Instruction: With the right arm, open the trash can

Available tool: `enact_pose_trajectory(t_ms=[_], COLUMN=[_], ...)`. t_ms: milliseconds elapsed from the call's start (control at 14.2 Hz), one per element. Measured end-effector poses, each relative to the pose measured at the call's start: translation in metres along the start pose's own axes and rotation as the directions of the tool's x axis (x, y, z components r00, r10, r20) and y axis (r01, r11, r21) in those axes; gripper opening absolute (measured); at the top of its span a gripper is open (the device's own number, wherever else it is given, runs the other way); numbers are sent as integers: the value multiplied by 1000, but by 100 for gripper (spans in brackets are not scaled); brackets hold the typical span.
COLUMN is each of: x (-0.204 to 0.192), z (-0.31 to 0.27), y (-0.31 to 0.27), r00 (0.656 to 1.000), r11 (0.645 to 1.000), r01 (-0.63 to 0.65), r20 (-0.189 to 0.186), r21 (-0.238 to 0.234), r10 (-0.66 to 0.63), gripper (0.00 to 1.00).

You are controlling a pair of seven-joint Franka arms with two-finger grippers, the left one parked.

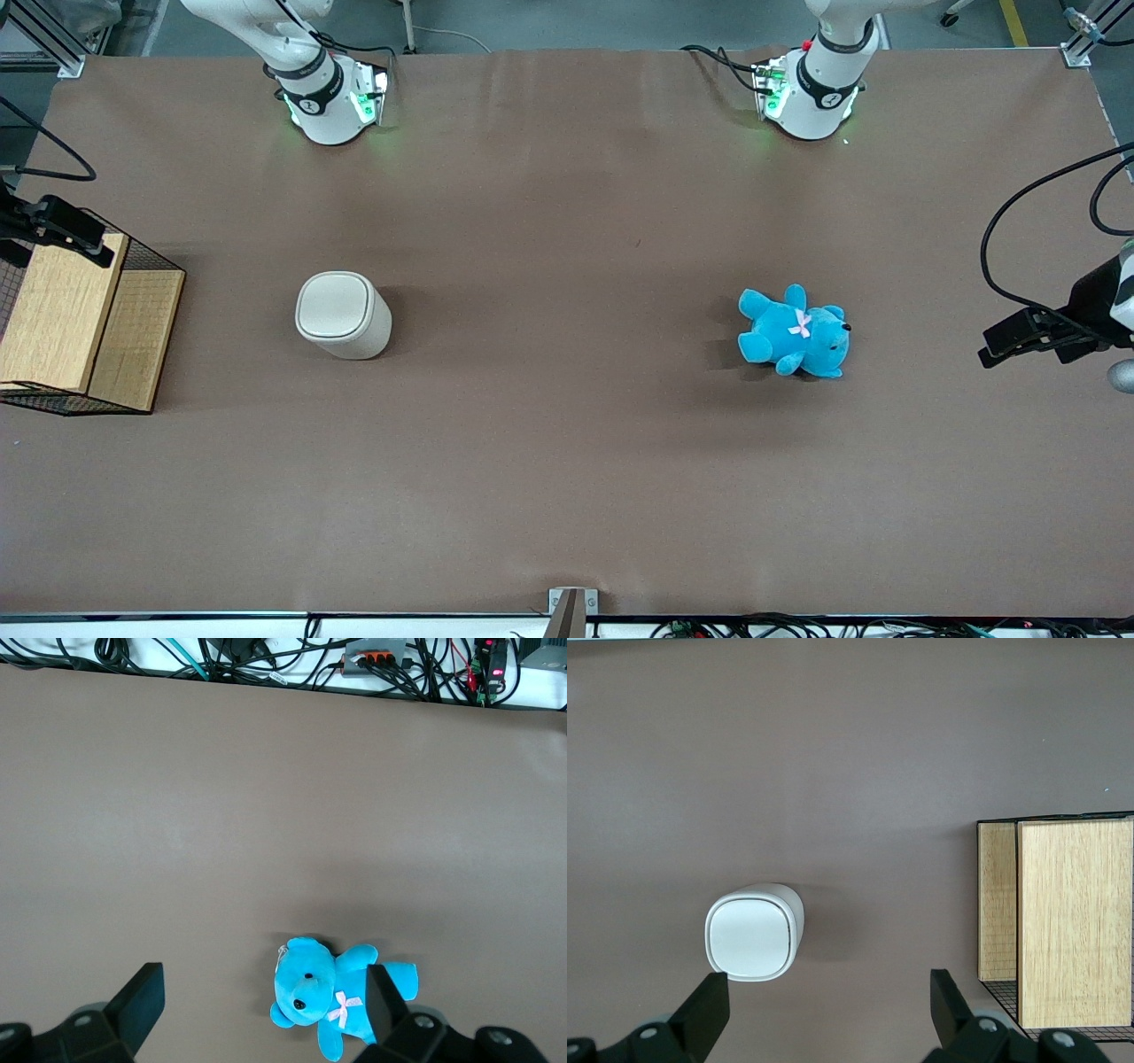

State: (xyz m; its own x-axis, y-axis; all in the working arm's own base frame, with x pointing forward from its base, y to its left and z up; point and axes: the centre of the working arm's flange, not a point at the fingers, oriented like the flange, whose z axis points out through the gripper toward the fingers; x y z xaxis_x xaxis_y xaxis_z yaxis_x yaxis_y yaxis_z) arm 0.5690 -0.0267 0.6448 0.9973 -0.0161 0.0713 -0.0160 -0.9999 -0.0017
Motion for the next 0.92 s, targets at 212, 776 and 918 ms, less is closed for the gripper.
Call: enact_pose_trajectory(t_ms=[212,776,918], x=[4,19,27], z=[10,41,63], y=[-3,-9,-23], r00=[1000,999,995], r11=[1000,1000,999], r01=[7,16,40], r20=[19,50,86], r21=[1,3,6], r10=[-7,-16,-40], gripper=[100,100,100])
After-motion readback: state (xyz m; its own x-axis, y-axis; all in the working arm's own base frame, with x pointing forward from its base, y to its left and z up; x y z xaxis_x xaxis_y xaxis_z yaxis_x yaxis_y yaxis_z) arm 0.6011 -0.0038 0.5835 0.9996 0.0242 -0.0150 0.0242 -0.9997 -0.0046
